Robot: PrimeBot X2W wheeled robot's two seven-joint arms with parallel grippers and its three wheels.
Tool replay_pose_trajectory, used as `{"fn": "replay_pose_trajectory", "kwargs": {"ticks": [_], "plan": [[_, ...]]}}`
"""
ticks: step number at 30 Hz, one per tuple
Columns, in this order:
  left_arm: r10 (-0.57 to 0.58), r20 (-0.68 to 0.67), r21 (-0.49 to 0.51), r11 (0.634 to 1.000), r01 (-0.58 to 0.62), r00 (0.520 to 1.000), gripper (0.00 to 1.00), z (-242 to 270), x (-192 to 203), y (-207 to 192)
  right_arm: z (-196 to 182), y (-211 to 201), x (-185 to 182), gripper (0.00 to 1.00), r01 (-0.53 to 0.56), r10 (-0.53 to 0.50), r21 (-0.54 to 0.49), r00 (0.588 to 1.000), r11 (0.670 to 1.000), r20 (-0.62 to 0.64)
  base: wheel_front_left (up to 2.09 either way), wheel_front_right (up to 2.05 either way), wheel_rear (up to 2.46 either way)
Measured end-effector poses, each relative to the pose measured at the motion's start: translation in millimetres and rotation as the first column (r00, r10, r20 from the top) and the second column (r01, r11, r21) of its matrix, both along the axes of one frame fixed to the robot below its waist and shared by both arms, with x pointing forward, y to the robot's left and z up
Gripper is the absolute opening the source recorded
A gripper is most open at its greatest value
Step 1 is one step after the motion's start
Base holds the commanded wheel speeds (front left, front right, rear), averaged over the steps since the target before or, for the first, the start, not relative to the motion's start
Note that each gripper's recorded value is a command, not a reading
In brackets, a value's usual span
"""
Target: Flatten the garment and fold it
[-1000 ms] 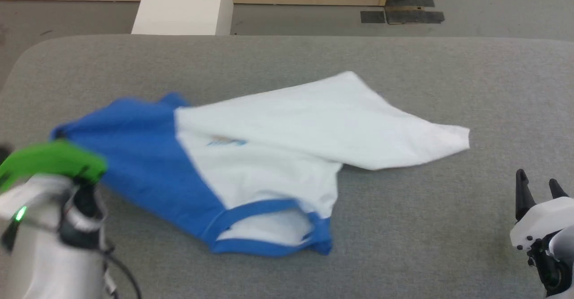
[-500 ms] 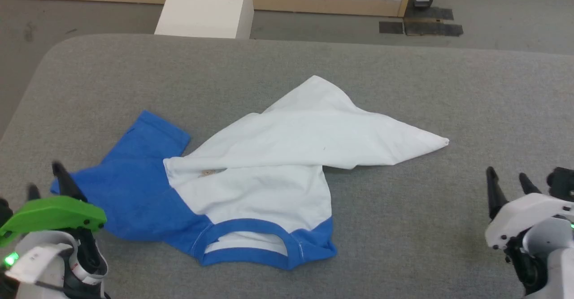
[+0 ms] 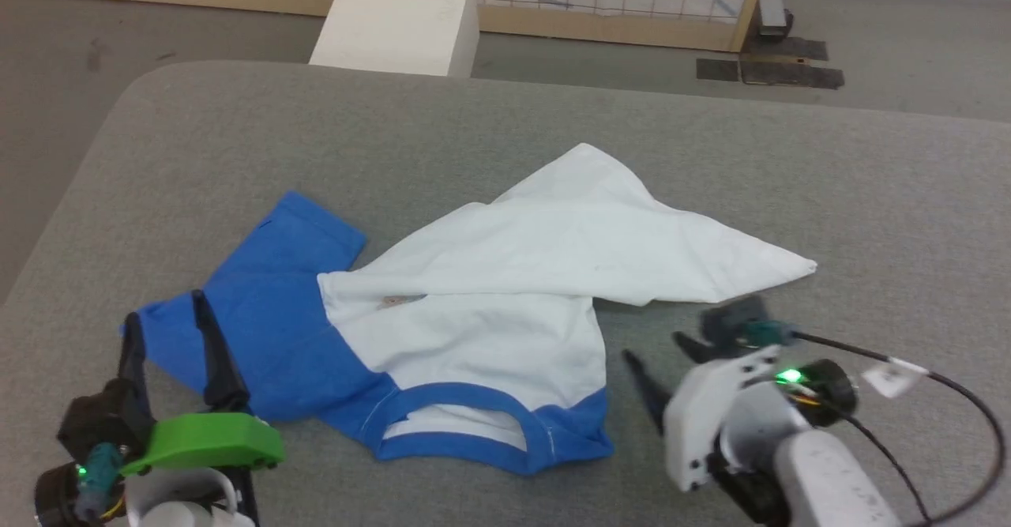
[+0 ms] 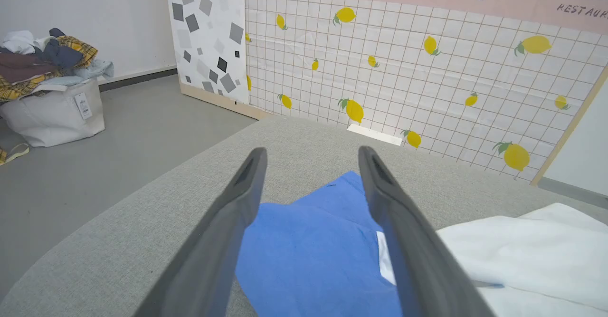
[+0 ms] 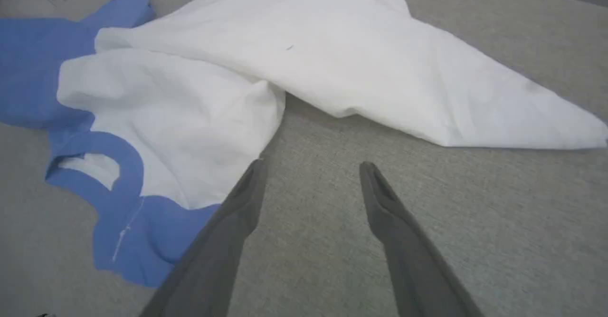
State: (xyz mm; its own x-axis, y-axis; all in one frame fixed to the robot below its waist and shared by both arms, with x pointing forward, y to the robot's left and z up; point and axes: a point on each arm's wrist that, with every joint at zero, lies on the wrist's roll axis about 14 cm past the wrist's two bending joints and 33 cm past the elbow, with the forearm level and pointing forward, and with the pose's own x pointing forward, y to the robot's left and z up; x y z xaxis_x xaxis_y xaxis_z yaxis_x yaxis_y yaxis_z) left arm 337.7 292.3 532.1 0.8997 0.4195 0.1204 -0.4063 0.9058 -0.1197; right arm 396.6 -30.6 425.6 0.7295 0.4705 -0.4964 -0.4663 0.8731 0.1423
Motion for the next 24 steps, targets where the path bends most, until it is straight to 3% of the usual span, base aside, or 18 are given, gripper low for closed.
{"fn": "replay_pose_trajectory", "kwargs": {"ticks": [6, 15, 16, 17, 24], "plan": [[0.002, -0.019, -0.018, 1.000, -0.002, 1.000, 1.00, -10, -4, -6, -16, 46, -5, 1.00, -0.191, 0.183, -0.091, 0.979, 0.977, -0.088, 0.00, 0.00, 0.00], [0.027, -0.052, -0.013, 1.000, -0.028, 0.998, 1.00, -20, -5, -1, -49, 74, -6, 1.00, -0.328, 0.296, -0.159, 0.935, 0.931, -0.193, 0.00, 0.00, 0.00], [0.029, -0.058, -0.013, 0.999, -0.030, 0.998, 1.00, -22, -5, 0, -51, 77, -5, 0.42, -0.337, 0.305, -0.158, 0.932, 0.928, -0.197, 0.00, 0.00, 0.00], [0.032, -0.062, -0.014, 0.999, -0.033, 0.998, 1.00, -23, -6, 0, -50, 80, -4, 0.00, -0.344, 0.313, -0.155, 0.930, 0.926, -0.193, 0.00, 0.00, 0.00], [0.038, -0.061, -0.022, 0.999, -0.039, 0.997, 1.00, -25, -7, 2, -27, 72, 23, 0.00, -0.256, 0.250, -0.064, 0.964, 0.964, -0.092, 0.00, 0.00, 0.00]]}}
